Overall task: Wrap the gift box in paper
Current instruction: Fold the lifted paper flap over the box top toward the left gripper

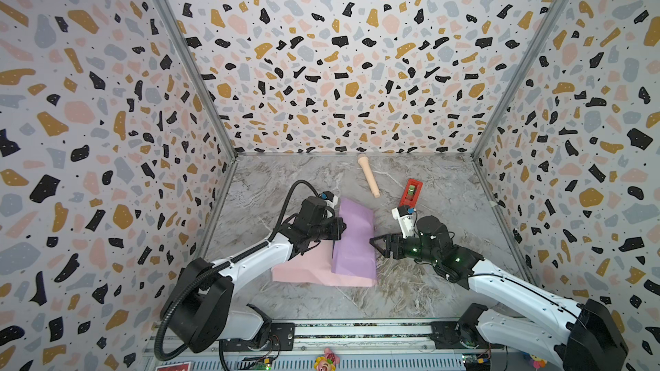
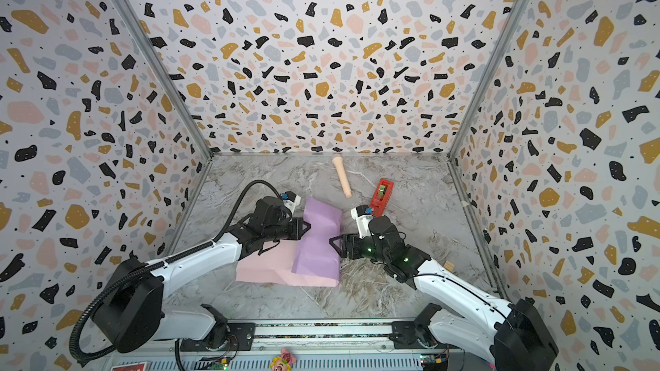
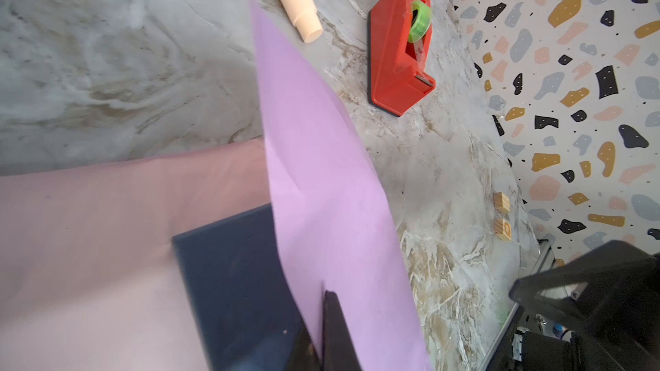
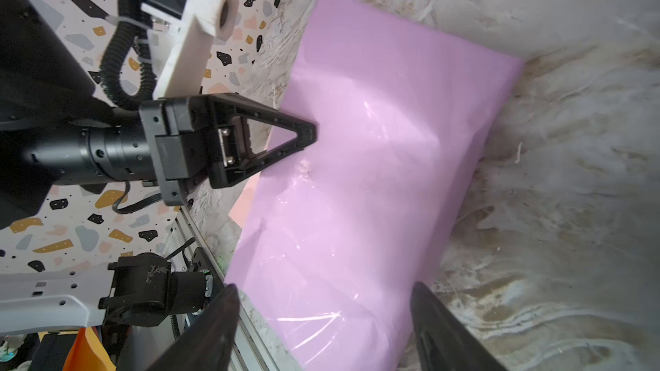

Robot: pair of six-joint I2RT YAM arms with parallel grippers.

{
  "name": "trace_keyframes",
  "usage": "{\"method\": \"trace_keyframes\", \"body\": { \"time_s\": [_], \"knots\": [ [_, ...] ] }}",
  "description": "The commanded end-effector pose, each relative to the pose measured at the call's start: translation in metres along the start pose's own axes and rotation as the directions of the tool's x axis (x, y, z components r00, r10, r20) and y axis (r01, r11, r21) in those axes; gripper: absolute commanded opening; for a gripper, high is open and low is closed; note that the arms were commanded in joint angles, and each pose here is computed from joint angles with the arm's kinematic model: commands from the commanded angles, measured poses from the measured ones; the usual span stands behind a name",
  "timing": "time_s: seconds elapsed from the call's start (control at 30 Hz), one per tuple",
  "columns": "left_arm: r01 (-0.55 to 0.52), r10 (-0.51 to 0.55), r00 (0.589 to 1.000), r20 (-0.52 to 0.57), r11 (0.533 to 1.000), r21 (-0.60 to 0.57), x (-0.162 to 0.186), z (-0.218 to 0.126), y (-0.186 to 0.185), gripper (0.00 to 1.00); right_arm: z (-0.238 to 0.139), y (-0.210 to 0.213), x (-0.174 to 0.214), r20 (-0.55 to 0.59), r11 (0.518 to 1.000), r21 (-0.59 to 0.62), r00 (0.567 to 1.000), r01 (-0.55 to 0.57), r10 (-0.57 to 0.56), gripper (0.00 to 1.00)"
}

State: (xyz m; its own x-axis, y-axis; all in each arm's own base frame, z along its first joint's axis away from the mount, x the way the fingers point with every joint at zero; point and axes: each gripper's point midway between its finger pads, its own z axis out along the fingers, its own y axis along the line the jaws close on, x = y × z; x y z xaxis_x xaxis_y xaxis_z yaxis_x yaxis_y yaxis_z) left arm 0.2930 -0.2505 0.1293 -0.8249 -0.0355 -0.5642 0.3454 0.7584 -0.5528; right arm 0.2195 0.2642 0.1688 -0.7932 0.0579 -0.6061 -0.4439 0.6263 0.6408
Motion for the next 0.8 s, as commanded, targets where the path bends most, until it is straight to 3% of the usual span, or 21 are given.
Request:
{"method": "trace_keyframes", "body": {
  "time_s": [0.0, 0.2, 0.77],
  "knots": [
    [-0.016, 0.016, 1.0, -0.023, 1.0, 0.022, 0.01, -0.004, 0.001, 0.0, 0.005, -0.004, -0.006, -0.024, 1.0, 0.03, 1.0, 0.002, -0.001, 0.82],
    [-0.012, 0.013, 1.0, -0.019, 1.0, 0.01, 0.011, -0.009, 0.007, 0.0, 0.026, -0.022, -0.006, -0.061, 0.995, 0.101, 0.998, -0.007, 0.014, 0.88],
    [-0.005, 0.004, 0.999, -0.032, 1.0, -0.015, 0.016, -0.008, 0.024, 0.0, 0.08, -0.04, 0.001, -0.178, 0.992, 0.129, 0.983, -0.013, 0.036, 0.89]
  ]
}}
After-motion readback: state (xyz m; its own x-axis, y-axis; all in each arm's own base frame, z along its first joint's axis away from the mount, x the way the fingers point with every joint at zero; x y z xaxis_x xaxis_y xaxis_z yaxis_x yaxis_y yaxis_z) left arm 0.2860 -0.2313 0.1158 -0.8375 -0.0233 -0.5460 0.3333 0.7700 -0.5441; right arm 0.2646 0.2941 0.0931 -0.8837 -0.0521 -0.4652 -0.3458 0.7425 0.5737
